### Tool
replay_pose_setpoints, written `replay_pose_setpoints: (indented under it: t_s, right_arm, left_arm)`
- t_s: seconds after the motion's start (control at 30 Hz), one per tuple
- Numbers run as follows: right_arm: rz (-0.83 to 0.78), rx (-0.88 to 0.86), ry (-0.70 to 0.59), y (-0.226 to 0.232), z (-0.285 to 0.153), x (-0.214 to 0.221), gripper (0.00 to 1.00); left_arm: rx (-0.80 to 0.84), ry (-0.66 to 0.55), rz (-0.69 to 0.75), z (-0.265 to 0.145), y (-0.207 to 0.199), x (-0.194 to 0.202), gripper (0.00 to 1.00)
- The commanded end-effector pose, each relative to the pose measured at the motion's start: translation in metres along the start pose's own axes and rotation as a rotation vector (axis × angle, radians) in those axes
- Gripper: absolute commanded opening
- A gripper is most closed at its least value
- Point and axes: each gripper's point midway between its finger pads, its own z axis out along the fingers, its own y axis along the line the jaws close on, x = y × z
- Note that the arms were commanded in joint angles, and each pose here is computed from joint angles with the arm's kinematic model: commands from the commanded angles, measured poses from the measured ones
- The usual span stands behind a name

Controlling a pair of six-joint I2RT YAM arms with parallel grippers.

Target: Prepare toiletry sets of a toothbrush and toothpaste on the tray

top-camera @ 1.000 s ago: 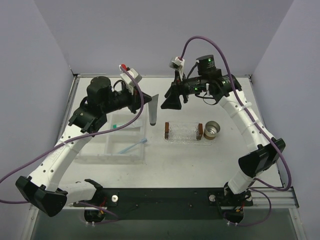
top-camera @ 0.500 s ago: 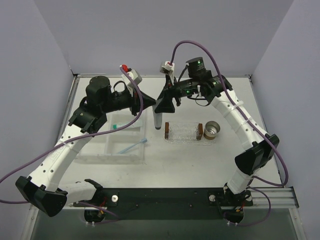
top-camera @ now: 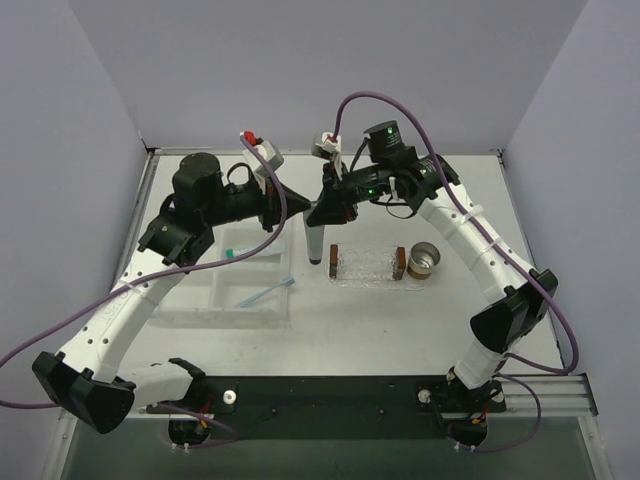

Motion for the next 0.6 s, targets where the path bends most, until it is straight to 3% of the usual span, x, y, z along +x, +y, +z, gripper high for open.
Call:
replay_pose_setpoints:
  t_s: [0.0, 0.1, 0.13, 0.23, 0.33, 0.43, 0.47, 0.53, 0.57]
  right_arm:
    - [-0.078, 0.075, 0.001, -0.002, -0.011, -0.001, 0.0]
    - [-0.089, 0.135, 0.02, -0.008, -0.016, 0.004, 0.0]
    - [-0.088, 0.181, 0.036, -0.015, -0.02, 0.008, 0.0]
    - [-0.082, 0.266, 0.067, -0.027, -0.027, 0.017, 0.0]
    - [-0.074, 0.331, 0.084, -0.037, -0.038, 0.028, 0.0]
    - [-0.068, 0.422, 0.051, -0.052, -0.057, 0.031, 0.0]
    - [-0.038, 0.446, 0.064, -0.059, -0.058, 0.049, 0.0]
    - [-0.087, 0.518, -0.024, -0.065, -0.072, 0.037, 0.0]
    - [-0.04, 0.557, -0.019, -0.075, -0.076, 0.058, 0.0]
  left_arm:
    - [-0.003, -0.059, 0.073, -0.005, -0.003, -0.019, 0.0]
    - [-0.03, -0.049, 0.075, -0.004, 0.004, -0.015, 0.03]
    - [-0.041, -0.052, 0.078, -0.005, 0.006, -0.016, 0.21]
    - [-0.104, -0.07, 0.084, -0.013, 0.018, -0.023, 0.52]
    - [-0.175, -0.1, 0.095, -0.028, 0.032, -0.032, 0.59]
    - [-0.223, -0.105, 0.097, -0.04, 0.04, -0.03, 0.59]
    - [-0.243, -0.092, 0.092, -0.042, 0.047, -0.023, 0.59]
    - [-0.266, -0.084, 0.083, -0.045, 0.052, -0.016, 0.59]
    - [-0.279, -0.081, 0.079, -0.047, 0.055, -0.013, 0.59]
